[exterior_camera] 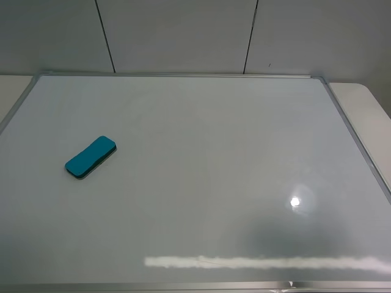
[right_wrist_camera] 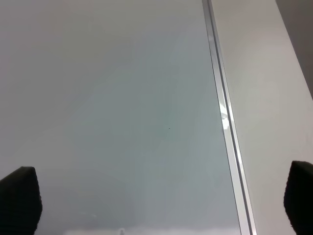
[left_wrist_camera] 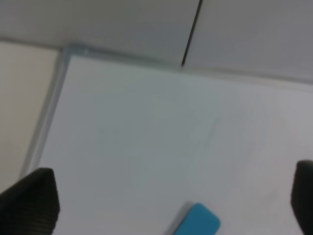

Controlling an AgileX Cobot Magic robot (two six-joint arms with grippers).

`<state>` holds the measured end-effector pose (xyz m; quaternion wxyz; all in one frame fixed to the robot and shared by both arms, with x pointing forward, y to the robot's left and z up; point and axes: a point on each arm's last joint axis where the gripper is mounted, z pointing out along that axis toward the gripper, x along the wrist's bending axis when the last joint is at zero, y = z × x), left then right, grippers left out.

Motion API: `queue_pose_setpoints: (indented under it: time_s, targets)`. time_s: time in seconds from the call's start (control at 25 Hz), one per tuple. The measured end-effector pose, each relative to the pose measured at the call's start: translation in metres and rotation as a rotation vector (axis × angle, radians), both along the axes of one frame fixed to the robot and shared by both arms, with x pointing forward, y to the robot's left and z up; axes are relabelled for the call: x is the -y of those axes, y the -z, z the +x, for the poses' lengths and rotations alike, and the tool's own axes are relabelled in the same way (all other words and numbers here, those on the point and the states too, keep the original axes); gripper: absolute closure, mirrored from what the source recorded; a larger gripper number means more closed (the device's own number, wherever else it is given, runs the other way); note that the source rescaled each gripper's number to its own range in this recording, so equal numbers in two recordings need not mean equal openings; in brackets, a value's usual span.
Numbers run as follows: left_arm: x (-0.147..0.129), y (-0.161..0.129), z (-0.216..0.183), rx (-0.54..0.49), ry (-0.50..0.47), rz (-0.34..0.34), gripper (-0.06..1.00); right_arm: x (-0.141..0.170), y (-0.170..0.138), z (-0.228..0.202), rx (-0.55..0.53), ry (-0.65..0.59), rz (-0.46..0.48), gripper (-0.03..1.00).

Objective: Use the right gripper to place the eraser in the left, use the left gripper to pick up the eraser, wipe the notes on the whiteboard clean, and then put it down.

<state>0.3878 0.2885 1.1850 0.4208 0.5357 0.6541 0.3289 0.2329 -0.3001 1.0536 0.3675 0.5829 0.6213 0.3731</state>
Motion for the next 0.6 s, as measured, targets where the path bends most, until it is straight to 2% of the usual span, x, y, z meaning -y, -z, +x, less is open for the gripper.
queue_pose_setpoints:
  time_s: [0.16, 0.28, 0.4, 0.6]
  targets:
    - [-0.006, -0.015, -0.039, 0.103, 0.003, -0.037, 0.02, 0.0, 0.0, 0.0, 0.0, 0.0, 0.0, -0.03]
    - [-0.01, -0.019, -0.066, 0.136, 0.0, -0.057, 0.02, 0.0, 0.0, 0.0, 0.0, 0.0, 0.0, -0.03]
    - [-0.014, -0.016, -0.087, 0.106, -0.011, -0.061, 0.02, 0.0, 0.0, 0.0, 0.0, 0.0, 0.0, -0.03]
    - [-0.02, 0.001, -0.114, -0.04, -0.046, -0.046, 0.02, 0.0, 0.0, 0.0, 0.0, 0.0, 0.0, -0.03]
